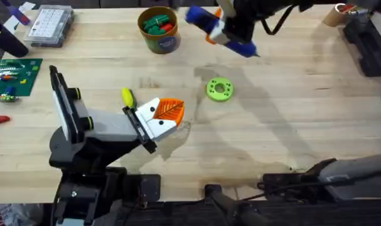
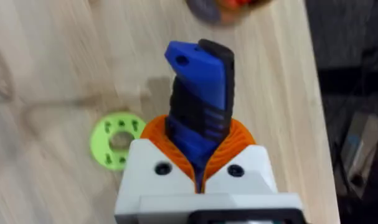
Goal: Pick up the gripper from the table and insert it into the empty holder that is missing its gripper. Then pick up a screw, insert it into the mounting hole, and use the screwdriver to tighten it. Finally, clean up the table by picking up the vegetable and placing it into the bucket.
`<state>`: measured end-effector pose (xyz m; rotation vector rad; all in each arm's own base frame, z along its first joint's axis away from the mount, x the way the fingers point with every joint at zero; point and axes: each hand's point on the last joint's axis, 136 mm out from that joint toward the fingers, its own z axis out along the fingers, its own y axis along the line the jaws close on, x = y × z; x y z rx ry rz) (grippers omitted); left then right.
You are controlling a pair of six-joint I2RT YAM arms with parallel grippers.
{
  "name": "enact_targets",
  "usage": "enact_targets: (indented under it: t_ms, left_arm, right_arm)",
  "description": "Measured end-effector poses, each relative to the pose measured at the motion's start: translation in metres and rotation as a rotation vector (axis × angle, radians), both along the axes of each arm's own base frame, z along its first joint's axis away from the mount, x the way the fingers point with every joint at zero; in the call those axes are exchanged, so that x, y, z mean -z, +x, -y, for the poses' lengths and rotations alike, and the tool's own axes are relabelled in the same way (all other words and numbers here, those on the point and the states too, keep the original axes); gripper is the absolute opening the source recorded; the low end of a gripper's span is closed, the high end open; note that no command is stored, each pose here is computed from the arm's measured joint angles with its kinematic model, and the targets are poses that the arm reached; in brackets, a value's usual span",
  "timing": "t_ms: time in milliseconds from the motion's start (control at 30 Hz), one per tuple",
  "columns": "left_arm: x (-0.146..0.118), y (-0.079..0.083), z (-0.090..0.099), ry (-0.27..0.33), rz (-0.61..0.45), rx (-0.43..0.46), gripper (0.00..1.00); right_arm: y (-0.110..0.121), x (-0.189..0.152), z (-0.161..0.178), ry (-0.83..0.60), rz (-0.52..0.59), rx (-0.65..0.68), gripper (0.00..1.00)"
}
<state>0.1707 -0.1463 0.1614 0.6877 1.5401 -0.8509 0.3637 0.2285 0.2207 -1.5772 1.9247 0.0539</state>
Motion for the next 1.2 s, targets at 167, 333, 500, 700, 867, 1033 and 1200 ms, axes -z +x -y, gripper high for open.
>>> enact_targets:
  t_ms: [167, 333, 500, 700, 867, 1033, 1200]
  left_arm:
    - [0.000, 0.000, 0.000, 0.000, 0.000, 0.000, 0.015]
    - [0.000, 0.000, 0.000, 0.000, 0.000, 0.000, 0.014]
    - [0.000, 0.000, 0.000, 0.000, 0.000, 0.000, 0.005]
    - [0.000, 0.000, 0.000, 0.000, 0.000, 0.000, 0.005]
    - [0.000, 0.000, 0.000, 0.000, 0.000, 0.000, 0.005]
    - [0.000, 0.000, 0.000, 0.000, 0.000, 0.000, 0.005]
    - [0.000, 0.000, 0.000, 0.003, 0.004, 0.000, 0.186]
  right_arm:
    - [0.018, 0.057, 0.042, -0.184, -0.101, 0.031, 0.014]
    - [0.038, 0.112, 0.082, -0.293, -0.199, 0.042, 0.014]
    - [0.049, 0.149, 0.114, -0.356, -0.256, 0.027, 0.013]
    - [0.056, 0.182, 0.132, -0.418, -0.286, -0.032, 0.013]
    - [0.059, 0.186, 0.139, -0.465, -0.276, -0.062, 0.013]
    - [0.059, 0.186, 0.140, -0.477, -0.275, -0.069, 0.013]
    - [0.061, 0.184, 0.142, -0.484, -0.267, -0.059, 0.464]
